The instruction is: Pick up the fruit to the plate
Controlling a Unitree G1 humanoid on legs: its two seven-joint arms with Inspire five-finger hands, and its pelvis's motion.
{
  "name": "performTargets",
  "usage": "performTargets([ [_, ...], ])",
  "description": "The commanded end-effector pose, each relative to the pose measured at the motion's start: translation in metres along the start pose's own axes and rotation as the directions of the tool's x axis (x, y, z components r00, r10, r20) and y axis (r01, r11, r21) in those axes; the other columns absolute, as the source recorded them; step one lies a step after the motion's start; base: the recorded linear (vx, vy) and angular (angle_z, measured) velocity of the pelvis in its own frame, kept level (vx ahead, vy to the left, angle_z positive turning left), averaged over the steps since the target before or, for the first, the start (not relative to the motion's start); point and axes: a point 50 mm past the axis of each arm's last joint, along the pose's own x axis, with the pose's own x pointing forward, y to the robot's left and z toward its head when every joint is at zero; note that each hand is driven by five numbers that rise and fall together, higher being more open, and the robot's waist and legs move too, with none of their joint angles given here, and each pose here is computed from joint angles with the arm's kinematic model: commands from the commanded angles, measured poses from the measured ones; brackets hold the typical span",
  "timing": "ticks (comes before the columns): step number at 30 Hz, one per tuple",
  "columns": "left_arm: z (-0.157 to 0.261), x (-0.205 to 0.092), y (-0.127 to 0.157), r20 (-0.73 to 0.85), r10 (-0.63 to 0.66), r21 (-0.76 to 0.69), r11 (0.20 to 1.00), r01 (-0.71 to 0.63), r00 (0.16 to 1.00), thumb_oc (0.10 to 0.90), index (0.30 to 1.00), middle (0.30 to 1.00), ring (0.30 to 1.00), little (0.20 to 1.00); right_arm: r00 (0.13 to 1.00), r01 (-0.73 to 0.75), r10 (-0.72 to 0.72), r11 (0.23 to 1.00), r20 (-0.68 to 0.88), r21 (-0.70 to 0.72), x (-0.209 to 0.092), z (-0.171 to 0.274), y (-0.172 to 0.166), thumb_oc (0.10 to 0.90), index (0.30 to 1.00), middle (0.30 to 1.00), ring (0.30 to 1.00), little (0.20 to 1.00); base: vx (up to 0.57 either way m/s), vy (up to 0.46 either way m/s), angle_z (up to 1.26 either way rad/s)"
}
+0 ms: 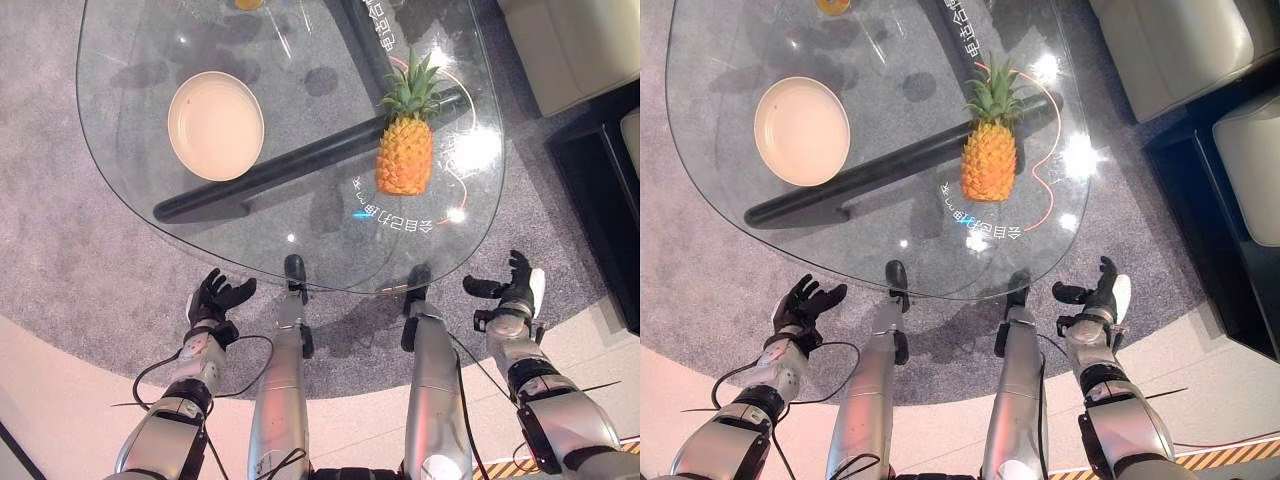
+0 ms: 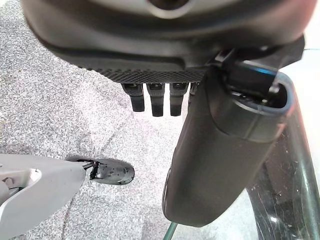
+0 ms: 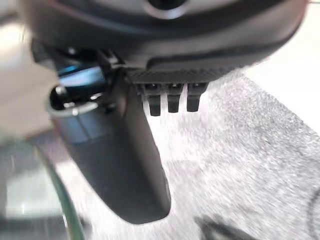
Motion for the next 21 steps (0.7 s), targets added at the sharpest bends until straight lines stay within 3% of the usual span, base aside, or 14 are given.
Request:
performTargets([
  [1,0.002,-0.003,0.024,0.035,0.042,0.066,0.997,-0.045,0.998,0.800,0.900,0.900,0.900,0.900,0.934,0.337,-0.349,0.932,0.077,0.134,0.019,0.023,-0.064,0.800,0.900,0.900,0.900,0.900,0.00,0.000,0.00],
  [5,-0.003,-0.006,0.024,0.033,0.037,0.074,0.996,-0.039,0.999,0.800,0.900,0.900,0.900,0.900,0.832,0.463,-0.527,0.832,0.174,0.306,0.020,0.067,-0.079,0.800,0.900,0.900,0.900,0.900,0.00,0.000,0.00],
  [11,-0.007,-0.008,0.022,0.034,0.039,0.063,0.997,-0.041,0.999,0.800,0.900,0.900,0.900,0.900,0.694,0.431,-0.636,0.742,0.336,0.514,0.003,0.131,-0.084,0.800,0.900,0.900,0.900,0.900,0.00,0.022,0.01],
  [15,-0.010,-0.010,0.019,0.033,0.037,0.050,0.998,-0.039,0.999,0.800,0.900,0.900,0.900,0.900,0.595,0.300,-0.637,0.742,0.490,0.600,-0.027,0.172,-0.075,0.800,0.900,0.900,0.900,0.900,0.00,0.045,0.01],
  [21,-0.016,-0.012,0.016,0.028,0.035,0.032,0.999,-0.036,0.999,0.800,0.900,0.900,0.900,0.900,0.494,0.109,-0.562,0.797,0.664,0.593,-0.067,0.200,-0.056,0.800,0.900,0.900,0.900,0.900,0.01,0.049,0.00],
])
